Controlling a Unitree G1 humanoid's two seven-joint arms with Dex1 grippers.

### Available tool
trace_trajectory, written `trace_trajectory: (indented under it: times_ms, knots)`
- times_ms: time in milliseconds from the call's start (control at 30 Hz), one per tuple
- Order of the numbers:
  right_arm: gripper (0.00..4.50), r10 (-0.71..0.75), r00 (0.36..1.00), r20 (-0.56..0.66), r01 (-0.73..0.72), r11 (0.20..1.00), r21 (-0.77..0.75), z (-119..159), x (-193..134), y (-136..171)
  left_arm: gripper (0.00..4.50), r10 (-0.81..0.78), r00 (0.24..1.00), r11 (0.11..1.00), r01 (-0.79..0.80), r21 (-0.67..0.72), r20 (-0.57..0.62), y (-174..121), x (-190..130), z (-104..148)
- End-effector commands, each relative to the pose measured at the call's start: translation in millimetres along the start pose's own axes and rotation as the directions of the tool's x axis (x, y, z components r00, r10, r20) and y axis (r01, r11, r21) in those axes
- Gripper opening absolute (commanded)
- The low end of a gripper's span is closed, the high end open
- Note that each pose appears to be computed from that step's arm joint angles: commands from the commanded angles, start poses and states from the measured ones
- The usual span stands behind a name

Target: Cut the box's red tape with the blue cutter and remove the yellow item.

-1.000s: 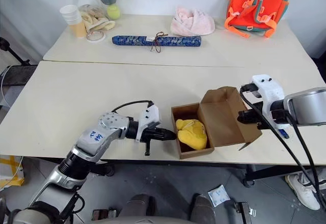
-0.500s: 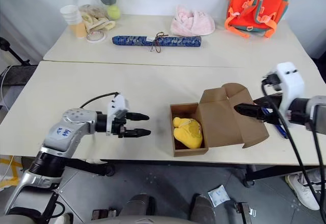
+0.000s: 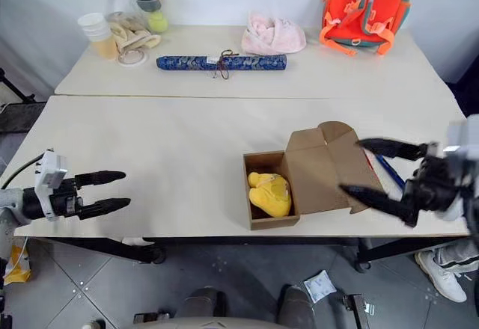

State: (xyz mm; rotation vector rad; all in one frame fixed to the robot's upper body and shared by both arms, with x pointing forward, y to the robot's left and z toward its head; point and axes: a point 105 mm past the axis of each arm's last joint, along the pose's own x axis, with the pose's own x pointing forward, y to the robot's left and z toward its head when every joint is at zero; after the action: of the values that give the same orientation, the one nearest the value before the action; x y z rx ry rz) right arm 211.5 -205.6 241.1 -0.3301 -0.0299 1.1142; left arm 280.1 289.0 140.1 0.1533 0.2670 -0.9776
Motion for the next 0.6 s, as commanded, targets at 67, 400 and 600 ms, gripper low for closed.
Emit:
trace_trajectory:
  times_ms: [67, 400, 600]
  knots:
    - [4.50, -0.002, 1.000, -0.012, 0.001, 0.994, -0.112, 6.5, -5.9, 5.2, 4.47, -0.074, 0.997, 0.987, 0.079, 0.137, -0.038, -6.0, 31.6, 33.1]
    - [4.50, -0.129, 0.980, -0.153, 0.113, 0.988, -0.106, -8.9, -48.5, 6.2, 4.47, -0.427, 0.893, 0.852, 0.450, 0.268, -0.142, -82.4, 158.2, 125.0]
    - [4.50, -0.210, 0.967, -0.144, 0.196, 0.975, -0.105, -13.0, -52.4, 9.4, 4.47, -0.504, 0.812, 0.769, 0.577, 0.276, -0.295, -135.3, 221.4, 147.2]
